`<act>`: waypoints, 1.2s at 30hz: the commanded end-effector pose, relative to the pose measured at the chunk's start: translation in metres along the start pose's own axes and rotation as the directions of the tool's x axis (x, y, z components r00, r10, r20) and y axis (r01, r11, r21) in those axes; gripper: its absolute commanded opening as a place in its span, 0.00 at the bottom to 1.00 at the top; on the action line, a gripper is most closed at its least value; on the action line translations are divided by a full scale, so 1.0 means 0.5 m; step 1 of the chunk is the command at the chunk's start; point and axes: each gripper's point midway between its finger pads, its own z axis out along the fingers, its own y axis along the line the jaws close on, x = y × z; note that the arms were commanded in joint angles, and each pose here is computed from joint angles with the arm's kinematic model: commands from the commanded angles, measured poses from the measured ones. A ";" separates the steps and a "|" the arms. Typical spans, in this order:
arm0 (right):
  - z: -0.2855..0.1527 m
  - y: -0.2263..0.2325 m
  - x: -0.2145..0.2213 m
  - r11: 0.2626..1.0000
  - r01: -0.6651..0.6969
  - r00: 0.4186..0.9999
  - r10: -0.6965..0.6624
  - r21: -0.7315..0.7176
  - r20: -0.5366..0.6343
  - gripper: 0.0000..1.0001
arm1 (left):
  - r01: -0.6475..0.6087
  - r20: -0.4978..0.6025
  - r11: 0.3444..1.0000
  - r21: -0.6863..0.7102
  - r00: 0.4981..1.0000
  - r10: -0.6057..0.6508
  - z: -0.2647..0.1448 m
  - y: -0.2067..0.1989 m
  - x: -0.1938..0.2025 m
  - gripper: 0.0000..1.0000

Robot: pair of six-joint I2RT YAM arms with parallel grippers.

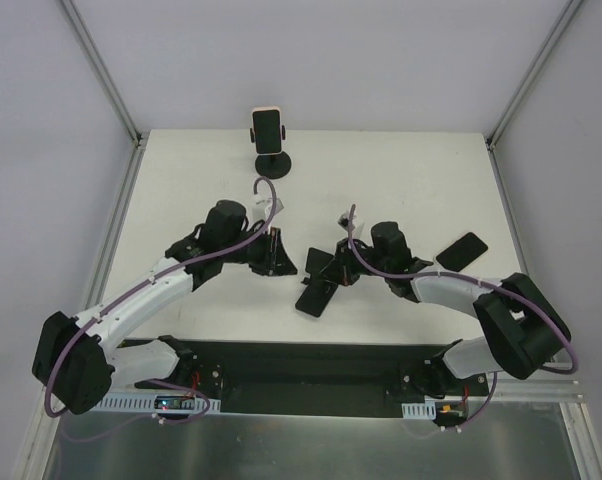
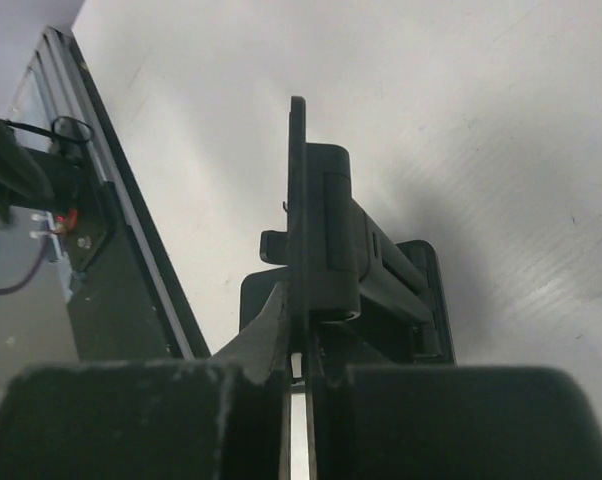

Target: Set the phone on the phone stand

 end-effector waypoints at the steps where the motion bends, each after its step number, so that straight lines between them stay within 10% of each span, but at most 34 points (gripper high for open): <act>1: -0.001 -0.010 -0.006 0.979 0.179 0.983 -0.181 0.098 0.011 0.00 | 0.161 -0.066 0.977 0.141 0.986 -0.153 0.029 -0.010 0.069 0.03; 18: 0.000 -0.001 -0.004 0.947 0.305 0.937 -0.318 0.103 0.146 0.00 | 0.506 -0.133 0.858 0.086 0.859 -0.494 0.175 0.097 0.170 0.00; 26: 0.007 0.024 0.017 0.980 0.199 0.965 -0.198 0.011 0.171 0.00 | 0.667 -0.149 0.709 -0.228 0.696 -0.702 0.207 0.220 0.297 0.00; 36: -0.005 0.087 0.044 0.976 -0.042 0.993 0.064 -0.212 0.099 0.01 | 0.659 -0.113 0.695 -0.286 0.698 -0.708 0.199 0.252 0.314 0.00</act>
